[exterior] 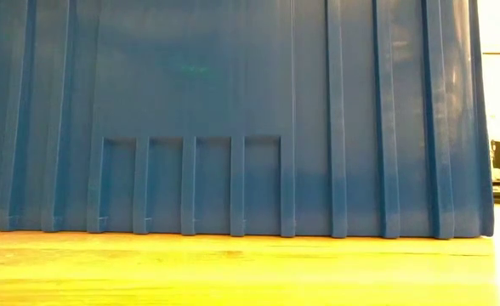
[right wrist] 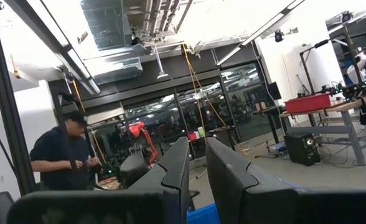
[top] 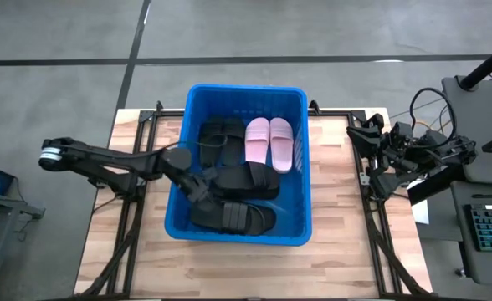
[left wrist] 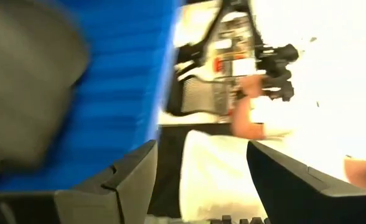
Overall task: Pick and place slides into bin
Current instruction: Return to Home Position
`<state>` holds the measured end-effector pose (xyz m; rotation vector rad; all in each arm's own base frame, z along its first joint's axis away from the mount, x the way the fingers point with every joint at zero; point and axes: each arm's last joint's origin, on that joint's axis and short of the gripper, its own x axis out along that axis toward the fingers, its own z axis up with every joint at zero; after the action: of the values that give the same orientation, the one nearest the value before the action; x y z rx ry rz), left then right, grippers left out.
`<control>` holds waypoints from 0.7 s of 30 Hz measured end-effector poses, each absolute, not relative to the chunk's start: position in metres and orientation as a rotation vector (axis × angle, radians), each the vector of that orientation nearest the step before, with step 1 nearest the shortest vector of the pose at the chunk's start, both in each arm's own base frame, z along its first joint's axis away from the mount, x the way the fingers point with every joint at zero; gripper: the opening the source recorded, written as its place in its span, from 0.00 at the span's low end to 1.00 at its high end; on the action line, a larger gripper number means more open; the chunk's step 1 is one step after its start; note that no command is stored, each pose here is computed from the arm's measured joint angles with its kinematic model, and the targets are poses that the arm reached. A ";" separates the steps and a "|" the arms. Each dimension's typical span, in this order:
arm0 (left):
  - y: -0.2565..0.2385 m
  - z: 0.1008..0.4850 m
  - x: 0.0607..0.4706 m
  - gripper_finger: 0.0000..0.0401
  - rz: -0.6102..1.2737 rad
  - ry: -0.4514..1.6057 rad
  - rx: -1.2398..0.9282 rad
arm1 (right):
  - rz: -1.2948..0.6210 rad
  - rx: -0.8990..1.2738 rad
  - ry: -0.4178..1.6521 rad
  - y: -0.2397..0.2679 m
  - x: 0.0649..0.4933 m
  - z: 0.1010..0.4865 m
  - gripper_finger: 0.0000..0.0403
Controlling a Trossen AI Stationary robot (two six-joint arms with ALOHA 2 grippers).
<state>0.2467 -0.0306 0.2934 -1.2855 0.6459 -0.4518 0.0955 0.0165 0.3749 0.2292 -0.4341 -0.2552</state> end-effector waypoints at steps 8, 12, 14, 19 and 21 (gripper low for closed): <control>-0.031 0.318 0.251 0.58 -0.626 0.397 -1.203 | -0.251 0.246 -0.437 0.017 0.095 0.375 0.12; -0.029 0.323 0.261 0.57 -0.632 0.176 -1.009 | -0.251 0.249 -0.442 0.016 0.095 0.375 0.12; -0.027 0.326 0.266 0.53 -0.573 0.029 -0.840 | -0.251 0.250 -0.443 0.016 0.095 0.376 0.12; -0.019 0.337 0.278 0.37 -0.268 -0.200 -0.415 | -0.251 0.249 -0.443 0.016 0.095 0.375 0.12; -0.016 0.344 0.281 0.28 -0.142 -0.250 -0.315 | -0.251 0.249 -0.443 0.016 0.095 0.375 0.12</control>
<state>0.2813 -0.0161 0.3439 -0.3155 -0.2500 -0.1420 0.0953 0.0164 0.3755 0.2495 -0.4430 -0.2513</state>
